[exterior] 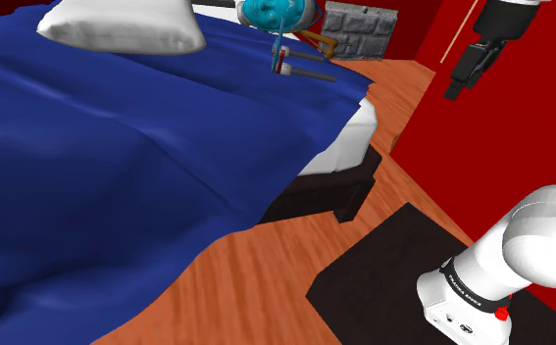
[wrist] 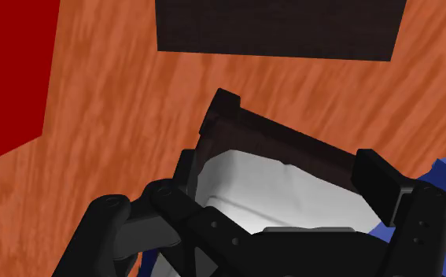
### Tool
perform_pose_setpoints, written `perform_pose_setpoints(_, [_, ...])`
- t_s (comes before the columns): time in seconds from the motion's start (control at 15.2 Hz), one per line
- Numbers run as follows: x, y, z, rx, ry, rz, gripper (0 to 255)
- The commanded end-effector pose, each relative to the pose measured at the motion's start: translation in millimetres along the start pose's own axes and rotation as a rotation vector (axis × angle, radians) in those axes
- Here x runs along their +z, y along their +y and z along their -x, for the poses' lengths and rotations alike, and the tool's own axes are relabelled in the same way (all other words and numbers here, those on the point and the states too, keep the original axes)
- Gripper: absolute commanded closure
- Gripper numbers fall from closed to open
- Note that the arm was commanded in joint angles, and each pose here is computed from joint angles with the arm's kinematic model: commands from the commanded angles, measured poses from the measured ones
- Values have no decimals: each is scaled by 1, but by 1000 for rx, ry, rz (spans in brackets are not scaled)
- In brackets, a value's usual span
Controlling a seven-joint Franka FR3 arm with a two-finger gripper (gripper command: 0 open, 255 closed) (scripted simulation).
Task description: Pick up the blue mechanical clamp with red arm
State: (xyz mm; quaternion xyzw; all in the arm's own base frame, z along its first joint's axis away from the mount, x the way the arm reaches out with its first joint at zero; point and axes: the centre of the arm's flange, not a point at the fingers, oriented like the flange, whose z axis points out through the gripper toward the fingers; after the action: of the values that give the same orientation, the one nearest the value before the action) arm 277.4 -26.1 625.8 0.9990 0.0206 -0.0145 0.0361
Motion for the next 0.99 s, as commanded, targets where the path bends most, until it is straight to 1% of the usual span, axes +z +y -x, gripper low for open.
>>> perform_pose_setpoints(0.0, [0, 0, 0, 0, 0, 0, 0])
perform_pose_setpoints(0.46, [6, 5, -90, -206, 14, 3, 0])
perform_pose_setpoints(0.92, [11, -9, -179, -412, 28, 5, 0])
